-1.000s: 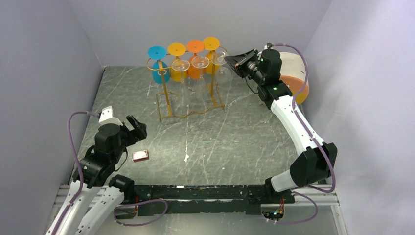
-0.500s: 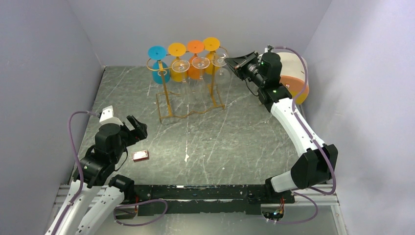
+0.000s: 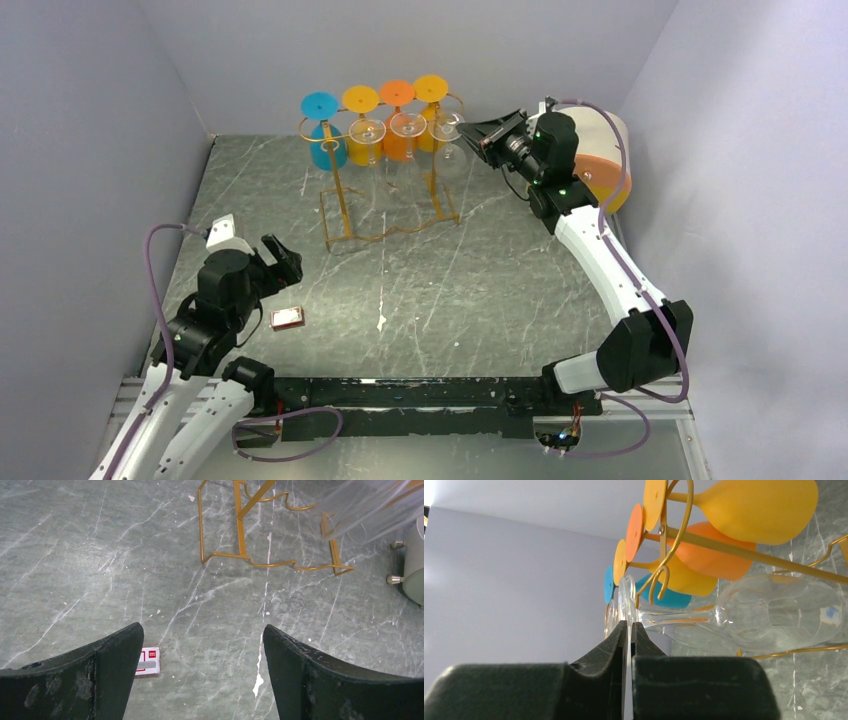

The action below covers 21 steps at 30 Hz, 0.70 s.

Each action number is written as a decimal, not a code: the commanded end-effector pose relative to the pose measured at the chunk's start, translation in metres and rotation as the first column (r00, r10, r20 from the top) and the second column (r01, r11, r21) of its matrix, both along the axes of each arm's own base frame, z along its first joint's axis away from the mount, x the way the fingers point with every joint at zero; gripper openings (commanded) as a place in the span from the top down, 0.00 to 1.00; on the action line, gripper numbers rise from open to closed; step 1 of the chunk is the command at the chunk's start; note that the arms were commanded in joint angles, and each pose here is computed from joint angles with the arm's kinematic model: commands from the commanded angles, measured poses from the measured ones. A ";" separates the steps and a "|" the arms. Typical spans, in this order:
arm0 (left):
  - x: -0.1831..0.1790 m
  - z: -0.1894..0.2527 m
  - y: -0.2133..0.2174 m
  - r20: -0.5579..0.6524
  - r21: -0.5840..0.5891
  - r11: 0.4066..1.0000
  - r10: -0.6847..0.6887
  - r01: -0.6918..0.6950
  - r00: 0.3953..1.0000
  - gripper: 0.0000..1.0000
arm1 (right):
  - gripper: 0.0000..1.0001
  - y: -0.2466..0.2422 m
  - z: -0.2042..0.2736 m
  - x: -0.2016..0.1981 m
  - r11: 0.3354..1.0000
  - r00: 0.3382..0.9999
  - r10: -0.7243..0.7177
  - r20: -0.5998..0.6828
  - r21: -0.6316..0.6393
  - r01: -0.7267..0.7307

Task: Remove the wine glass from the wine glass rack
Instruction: Pick up the wine glass from the wine rack, then place the wine glass at the center of the board.

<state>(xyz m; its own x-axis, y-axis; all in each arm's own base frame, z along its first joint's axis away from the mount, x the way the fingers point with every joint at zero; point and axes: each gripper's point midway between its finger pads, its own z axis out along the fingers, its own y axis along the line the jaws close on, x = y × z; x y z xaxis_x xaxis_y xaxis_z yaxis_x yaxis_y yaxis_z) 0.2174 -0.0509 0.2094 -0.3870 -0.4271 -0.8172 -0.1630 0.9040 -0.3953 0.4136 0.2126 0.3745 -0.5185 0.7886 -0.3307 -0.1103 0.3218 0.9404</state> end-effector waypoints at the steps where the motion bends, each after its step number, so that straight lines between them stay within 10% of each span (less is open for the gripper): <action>1: 0.004 0.006 -0.002 0.017 -0.008 1.000 -0.007 0.007 1.000 0.07 | 1.00 0.000 0.030 -0.017 0.999 0.996 0.029 0.089 0.039 -0.032; 21: 0.006 0.021 -0.035 0.101 -0.031 0.977 -0.205 0.209 0.974 0.06 | 1.00 0.003 -0.051 -0.099 0.957 0.960 0.257 0.109 -0.170 -0.236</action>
<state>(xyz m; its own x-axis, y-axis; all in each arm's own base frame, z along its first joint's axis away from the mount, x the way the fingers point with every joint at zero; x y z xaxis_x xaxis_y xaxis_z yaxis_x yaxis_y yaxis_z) 0.2204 -0.0742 0.2181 -0.4113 -0.3984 -0.8198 -0.0275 0.9044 -0.4257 0.3369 0.2121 0.3318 -0.6189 0.6489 -0.4425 -0.2253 0.3931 0.8915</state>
